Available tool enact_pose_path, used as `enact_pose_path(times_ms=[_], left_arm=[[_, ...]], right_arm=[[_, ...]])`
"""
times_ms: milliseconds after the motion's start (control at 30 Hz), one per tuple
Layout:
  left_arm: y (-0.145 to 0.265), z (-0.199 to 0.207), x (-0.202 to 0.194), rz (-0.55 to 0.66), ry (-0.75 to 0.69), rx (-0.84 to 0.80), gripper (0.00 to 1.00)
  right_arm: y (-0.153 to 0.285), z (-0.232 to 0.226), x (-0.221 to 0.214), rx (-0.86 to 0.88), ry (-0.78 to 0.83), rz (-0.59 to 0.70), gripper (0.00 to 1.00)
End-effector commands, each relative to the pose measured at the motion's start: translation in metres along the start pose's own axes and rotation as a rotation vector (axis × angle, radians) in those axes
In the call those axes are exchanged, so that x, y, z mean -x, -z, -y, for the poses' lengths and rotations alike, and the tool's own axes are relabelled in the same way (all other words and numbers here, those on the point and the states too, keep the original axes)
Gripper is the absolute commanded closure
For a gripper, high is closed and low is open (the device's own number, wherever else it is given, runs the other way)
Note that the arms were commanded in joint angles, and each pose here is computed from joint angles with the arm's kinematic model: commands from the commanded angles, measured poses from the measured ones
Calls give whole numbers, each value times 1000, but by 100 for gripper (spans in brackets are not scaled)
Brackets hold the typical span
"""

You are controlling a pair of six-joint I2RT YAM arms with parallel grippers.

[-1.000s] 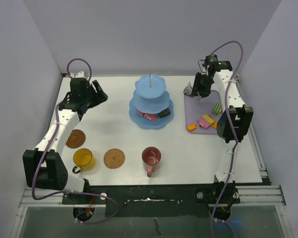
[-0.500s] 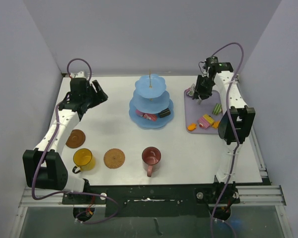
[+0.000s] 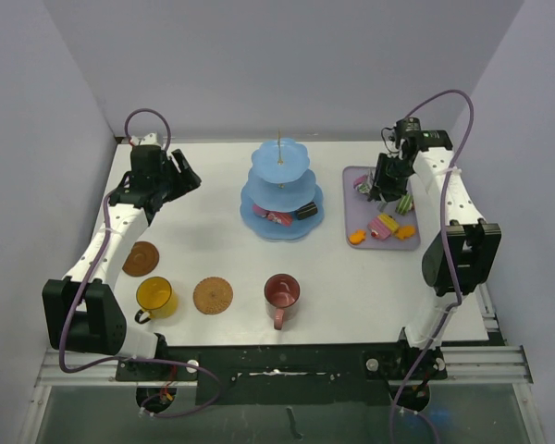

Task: Serve the afternoon tea

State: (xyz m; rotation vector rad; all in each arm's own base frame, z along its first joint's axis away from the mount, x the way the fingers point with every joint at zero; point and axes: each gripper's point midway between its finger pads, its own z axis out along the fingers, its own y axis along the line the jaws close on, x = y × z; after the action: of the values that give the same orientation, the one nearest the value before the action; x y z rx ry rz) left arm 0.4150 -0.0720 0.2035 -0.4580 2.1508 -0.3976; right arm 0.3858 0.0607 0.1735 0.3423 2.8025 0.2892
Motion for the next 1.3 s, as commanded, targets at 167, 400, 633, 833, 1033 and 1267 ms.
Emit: enact_pose_path(times_ms=[167,400,633,833,1033,1267], left_arm=[[2,15,19,59,1,-51,38],[-1,16,14,45,4,-57,38],[-2,15,14,43,1,-52,38],[-4,16,12,34,6,-58,38],[-4,16,12,38,5,-55,38],[-4,15,11,36,4,-54,38]], right_arm=[[39,-16,6,86,-1,140,87],[58,-32,6,156,-33,171,87],[72,-60,8,249,-28,190,87],[86,-78,14,317,-26,205,87],[91,-100,10,376,-22,198,87],[95,-120,8,429,-23,194,87]])
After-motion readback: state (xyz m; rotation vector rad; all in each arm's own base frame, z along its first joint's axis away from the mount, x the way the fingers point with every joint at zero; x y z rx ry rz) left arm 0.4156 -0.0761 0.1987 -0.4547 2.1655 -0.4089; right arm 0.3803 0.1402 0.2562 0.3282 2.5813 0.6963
